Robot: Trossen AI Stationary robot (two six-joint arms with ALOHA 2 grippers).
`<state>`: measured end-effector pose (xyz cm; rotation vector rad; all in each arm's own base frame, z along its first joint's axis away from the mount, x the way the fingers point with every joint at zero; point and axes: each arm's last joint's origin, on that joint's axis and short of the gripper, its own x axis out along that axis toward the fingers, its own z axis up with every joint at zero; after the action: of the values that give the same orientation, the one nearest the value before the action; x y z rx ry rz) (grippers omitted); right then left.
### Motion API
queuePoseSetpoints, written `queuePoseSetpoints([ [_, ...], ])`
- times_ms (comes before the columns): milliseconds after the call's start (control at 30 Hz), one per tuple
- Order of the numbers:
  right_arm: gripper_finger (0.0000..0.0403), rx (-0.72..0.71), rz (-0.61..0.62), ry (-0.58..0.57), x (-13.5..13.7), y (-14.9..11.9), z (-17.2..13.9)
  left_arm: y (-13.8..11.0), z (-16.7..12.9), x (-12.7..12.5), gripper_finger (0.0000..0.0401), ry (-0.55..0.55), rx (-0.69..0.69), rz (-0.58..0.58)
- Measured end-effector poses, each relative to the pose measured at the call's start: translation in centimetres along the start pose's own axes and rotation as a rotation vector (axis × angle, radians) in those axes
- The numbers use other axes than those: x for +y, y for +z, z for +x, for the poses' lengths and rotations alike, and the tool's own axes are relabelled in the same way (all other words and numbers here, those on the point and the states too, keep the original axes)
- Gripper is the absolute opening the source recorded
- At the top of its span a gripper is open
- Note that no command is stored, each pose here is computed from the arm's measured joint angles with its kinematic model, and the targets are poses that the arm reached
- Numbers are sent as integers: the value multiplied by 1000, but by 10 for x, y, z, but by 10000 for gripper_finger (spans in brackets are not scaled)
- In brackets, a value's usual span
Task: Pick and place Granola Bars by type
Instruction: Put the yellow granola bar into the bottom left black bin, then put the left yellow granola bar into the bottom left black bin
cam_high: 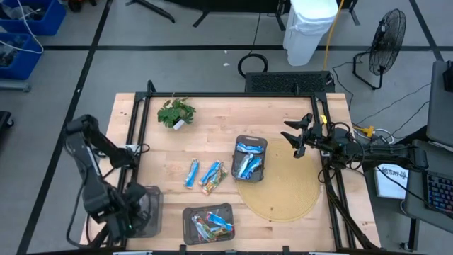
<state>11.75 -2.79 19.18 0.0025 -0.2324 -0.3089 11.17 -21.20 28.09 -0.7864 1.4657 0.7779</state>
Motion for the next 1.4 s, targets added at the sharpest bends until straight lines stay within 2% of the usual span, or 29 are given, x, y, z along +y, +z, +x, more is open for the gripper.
queuePoseSetpoints([
  [133,210,0,0,0,0,0,0,-3,13,-2,7,15,-54,-134],
  [333,210,0,0,0,0,0,0,-3,32,-6,5,65,-18,-230],
  [567,210,0,0,0,0,0,0,0,61,-10,5,41,25,-250],
  [667,210,0,0,0,0,0,0,1,68,-10,10,29,28,-246],
  [933,210,0,0,0,0,0,0,2,70,-9,66,32,28,-216],
  [1133,210,-1,0,0,0,0,0,2,70,-9,80,32,28,-190],
  [1400,210,-1,0,0,0,0,0,8,65,-10,82,-27,-29,29],
])
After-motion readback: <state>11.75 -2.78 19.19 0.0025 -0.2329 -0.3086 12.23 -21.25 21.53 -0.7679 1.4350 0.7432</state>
